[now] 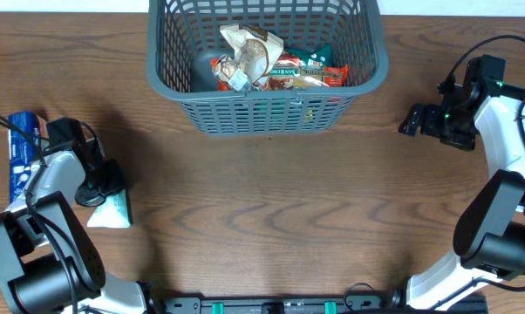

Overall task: Pack container
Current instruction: 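Return the left gripper to the mint-green snack and grasp it, then lift the mint-green snack into the basket and release it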

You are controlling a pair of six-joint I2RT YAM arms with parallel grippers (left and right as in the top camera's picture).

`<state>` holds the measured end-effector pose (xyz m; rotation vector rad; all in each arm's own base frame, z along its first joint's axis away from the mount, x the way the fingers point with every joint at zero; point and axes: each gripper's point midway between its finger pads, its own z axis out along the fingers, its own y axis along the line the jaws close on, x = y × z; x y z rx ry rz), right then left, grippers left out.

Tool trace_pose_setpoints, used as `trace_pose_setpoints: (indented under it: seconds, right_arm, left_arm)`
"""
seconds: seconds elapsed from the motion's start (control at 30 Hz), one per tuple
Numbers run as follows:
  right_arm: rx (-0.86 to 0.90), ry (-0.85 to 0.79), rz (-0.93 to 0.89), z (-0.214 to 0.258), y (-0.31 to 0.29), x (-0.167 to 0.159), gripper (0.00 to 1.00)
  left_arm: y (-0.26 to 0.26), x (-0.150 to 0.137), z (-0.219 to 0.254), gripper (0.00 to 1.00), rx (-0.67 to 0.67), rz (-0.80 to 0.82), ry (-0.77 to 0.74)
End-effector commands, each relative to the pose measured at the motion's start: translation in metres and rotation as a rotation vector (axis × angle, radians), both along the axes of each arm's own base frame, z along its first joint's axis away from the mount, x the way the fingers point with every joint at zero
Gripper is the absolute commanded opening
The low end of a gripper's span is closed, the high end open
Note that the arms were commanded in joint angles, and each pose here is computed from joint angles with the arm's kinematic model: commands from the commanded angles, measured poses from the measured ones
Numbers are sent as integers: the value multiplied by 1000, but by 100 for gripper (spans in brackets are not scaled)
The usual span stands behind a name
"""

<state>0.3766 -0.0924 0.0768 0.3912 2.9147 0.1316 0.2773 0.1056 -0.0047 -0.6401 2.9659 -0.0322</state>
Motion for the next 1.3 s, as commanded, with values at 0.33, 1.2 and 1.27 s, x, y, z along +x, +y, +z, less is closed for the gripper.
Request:
trace_pose_setpoints:
  seconds: [0.33, 1.2, 1.27]
  right_arm:
    - [-2, 0, 23, 0, 3, 0, 99]
    - [1, 8, 23, -1, 4, -2, 99]
    - [2, 11, 23, -1, 4, -2, 99]
  left_arm:
    - [-16, 48, 155, 6, -88, -50, -205]
    - [-276, 185, 365, 6, 425, -1277, -916]
    - [-293, 194, 347, 6, 407, -1332, -903]
